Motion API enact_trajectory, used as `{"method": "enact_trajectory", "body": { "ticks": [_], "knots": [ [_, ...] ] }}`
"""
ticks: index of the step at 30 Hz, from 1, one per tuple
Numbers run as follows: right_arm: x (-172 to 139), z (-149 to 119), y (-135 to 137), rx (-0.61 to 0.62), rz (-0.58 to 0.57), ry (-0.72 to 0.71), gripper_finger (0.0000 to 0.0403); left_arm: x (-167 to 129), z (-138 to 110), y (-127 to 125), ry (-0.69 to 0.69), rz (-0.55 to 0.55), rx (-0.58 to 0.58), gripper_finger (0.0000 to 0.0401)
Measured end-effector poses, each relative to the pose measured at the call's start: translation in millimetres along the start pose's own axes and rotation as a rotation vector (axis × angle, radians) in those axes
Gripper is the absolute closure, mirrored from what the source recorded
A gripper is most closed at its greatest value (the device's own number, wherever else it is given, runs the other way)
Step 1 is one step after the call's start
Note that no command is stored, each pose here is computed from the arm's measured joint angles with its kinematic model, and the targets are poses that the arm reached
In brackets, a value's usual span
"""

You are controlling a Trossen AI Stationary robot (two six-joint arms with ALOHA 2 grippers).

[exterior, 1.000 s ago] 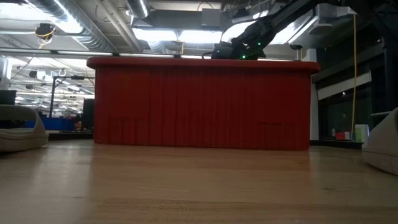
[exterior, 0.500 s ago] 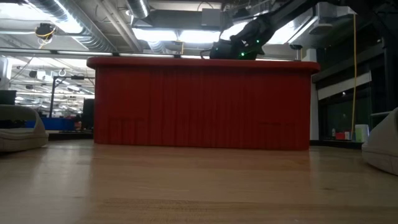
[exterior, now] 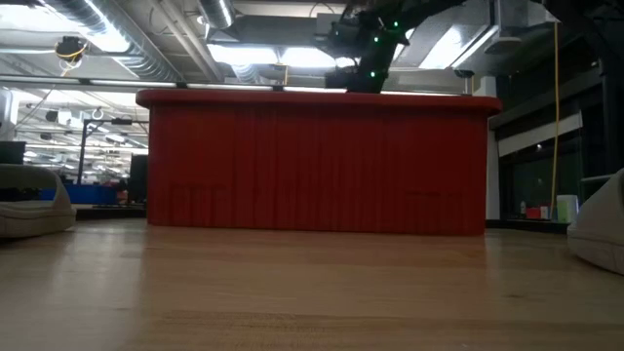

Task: Pick and place slides into bin
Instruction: Put the right gray slide into the red bin

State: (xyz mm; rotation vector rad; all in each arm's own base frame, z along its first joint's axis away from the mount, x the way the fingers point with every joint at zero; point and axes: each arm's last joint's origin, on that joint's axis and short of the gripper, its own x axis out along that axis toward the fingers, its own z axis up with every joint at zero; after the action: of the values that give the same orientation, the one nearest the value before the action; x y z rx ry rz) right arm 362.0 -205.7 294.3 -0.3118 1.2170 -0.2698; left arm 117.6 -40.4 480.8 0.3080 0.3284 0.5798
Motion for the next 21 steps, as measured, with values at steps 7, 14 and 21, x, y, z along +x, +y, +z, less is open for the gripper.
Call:
{"method": "enact_trajectory", "body": {
  "ticks": [7,14,21],
  "knots": [
    [-34.5,6.6,-2.9,0.113,-0.049,0.056,0.0222,0.0,-2.5,0.2,0.014,0.001,0.029,0.0313],
    [-88.2,25.8,-1.5,0.139,-0.107,-0.042,0.0384,0.0,-3.4,0.3,0.018,0.002,0.066,0.0313],
    [-133.3,35.6,2.7,0.195,-0.128,-0.156,0.0398,0.7,-6.0,-1.0,0.030,0.002,0.087,0.0313]
  ]
}}
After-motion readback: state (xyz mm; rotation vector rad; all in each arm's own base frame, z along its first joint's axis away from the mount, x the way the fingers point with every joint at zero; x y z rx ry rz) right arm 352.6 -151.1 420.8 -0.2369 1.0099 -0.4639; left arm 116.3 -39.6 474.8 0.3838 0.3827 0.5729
